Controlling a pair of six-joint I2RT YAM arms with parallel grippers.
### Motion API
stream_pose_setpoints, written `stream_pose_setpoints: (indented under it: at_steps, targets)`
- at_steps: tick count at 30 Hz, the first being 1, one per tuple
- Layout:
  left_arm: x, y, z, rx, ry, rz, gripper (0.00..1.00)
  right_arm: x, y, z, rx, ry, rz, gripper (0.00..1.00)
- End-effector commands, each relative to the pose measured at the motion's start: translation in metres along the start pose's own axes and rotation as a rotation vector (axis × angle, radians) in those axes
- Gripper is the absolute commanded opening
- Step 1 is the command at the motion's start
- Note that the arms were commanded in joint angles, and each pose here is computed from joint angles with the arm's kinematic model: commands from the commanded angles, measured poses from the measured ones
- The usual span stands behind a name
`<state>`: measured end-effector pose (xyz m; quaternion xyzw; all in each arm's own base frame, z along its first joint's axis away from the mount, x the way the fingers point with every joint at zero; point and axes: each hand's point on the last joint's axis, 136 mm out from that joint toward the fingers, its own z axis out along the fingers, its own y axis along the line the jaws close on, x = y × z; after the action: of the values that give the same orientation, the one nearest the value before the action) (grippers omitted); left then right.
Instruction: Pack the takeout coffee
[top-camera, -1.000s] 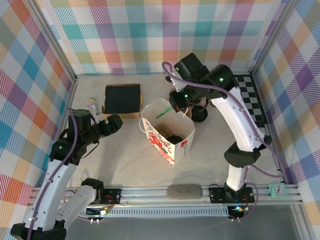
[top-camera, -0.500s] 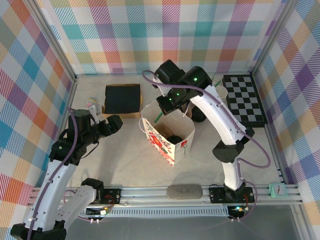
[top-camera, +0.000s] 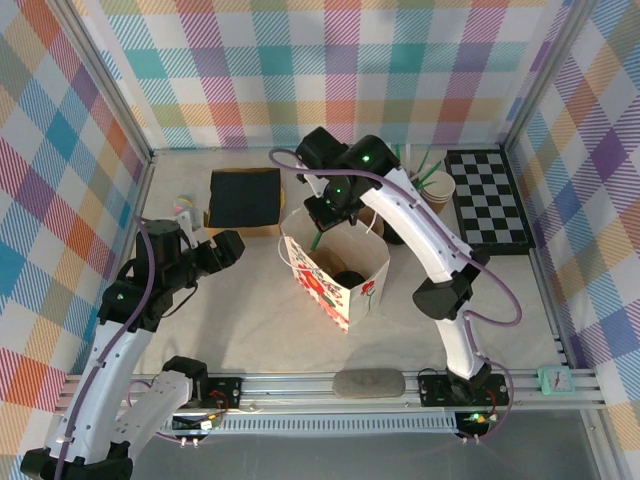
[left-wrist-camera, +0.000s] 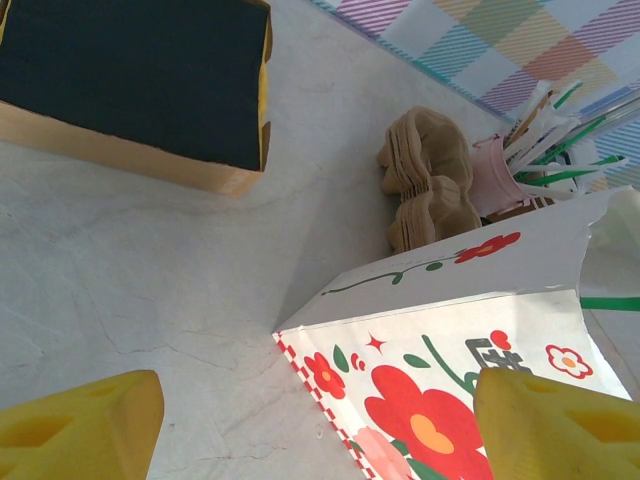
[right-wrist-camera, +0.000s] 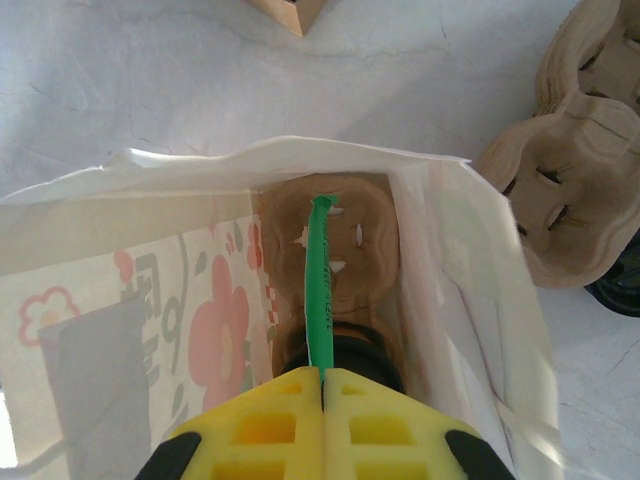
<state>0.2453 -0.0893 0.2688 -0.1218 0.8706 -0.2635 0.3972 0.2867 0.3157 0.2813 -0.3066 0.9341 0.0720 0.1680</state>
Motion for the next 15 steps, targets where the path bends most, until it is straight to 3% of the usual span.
stream_pose_setpoints:
  at_steps: [1, 15]
  targets:
    - [-0.001, 0.004, -0.003, -0.01, -0.019, 0.011, 0.81, 0.009, 0.002, 0.005, 0.022, 0.049, -0.019, 0.03]
    - [0.0, 0.005, -0.001, -0.011, -0.015, 0.012, 0.81, 0.008, 0.0, 0.033, 0.08, 0.099, -0.025, 0.04]
